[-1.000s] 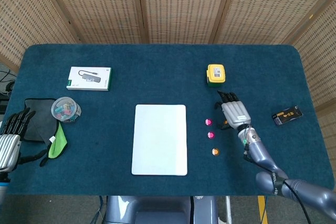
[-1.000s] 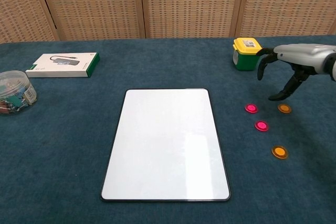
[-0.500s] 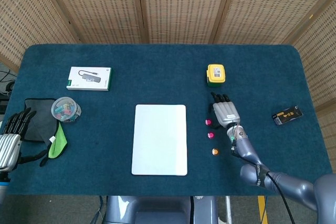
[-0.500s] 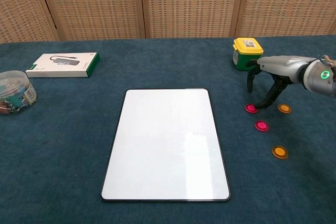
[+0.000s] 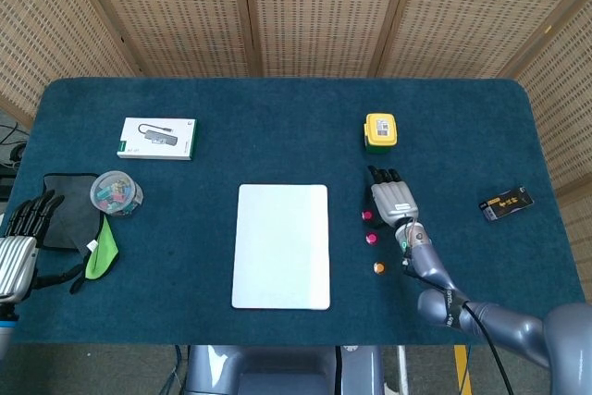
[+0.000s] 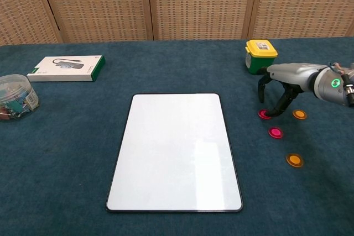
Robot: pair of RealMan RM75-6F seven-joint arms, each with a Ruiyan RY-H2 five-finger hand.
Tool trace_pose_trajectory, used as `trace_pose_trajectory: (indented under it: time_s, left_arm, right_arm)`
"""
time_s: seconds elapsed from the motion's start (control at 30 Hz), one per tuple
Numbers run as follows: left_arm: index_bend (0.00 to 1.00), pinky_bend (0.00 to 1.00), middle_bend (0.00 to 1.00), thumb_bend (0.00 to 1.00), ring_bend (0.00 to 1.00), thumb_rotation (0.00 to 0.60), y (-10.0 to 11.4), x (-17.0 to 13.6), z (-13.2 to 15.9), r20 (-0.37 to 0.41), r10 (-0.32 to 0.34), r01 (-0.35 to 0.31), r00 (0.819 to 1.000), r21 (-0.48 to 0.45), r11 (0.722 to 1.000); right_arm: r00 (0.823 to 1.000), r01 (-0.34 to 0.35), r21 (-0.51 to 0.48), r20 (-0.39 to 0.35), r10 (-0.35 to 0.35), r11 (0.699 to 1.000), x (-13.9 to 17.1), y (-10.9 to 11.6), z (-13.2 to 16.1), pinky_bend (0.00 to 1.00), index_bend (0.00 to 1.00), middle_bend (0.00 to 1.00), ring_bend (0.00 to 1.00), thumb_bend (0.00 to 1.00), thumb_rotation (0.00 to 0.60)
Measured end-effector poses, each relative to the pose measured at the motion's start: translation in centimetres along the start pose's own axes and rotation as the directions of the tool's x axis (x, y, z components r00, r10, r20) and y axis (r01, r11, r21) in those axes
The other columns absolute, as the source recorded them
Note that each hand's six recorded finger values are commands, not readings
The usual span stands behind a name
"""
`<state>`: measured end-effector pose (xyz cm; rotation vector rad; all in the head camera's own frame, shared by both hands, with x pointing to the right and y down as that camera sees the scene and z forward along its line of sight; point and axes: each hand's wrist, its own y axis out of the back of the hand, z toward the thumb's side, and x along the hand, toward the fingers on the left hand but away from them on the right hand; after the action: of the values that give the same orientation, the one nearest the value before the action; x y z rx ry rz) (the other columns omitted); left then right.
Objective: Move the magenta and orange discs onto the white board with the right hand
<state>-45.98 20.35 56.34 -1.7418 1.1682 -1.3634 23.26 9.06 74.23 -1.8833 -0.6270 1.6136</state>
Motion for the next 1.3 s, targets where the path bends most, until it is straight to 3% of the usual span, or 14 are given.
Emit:
trace_pose_trajectory:
  time_s: [0.87,1.1,1.3]
  left_arm:
    - [0.0,0.0,0.0,0.0,0.0,0.6,0.0,0.0,0.0,-0.002,-0.002,0.002,1.0,-0.003,1.0]
    - [0.0,0.0,0.0,0.0,0.0,0.6,0.0,0.0,0.0,-0.003,-0.003,0.003,1.0,-0.003,1.0]
    - [0.0,0.0,0.0,0.0,0.0,0.6,0.0,0.1,0.0,-0.004,-0.003,0.003,1.0,-0.003,1.0]
  right_arm:
    - [0.999,-0.029,-0.006,0.018,0.029,1.0,-0.6,-1.3,-0.2,0.0,0.44,0.0,0.0,0.31,0.6]
    - [0.999,-0.037,-0.008,0.02,0.037,0.999,-0.7,-1.4,-0.3,0.0,0.56,0.0,0.0,0.35,0.6]
    - [0.999,-0.034,-0.027,-0.001,0.034,0.999,-0.6,-1.2,0.4,0.0,0.57,0.0,0.0,0.36,0.6]
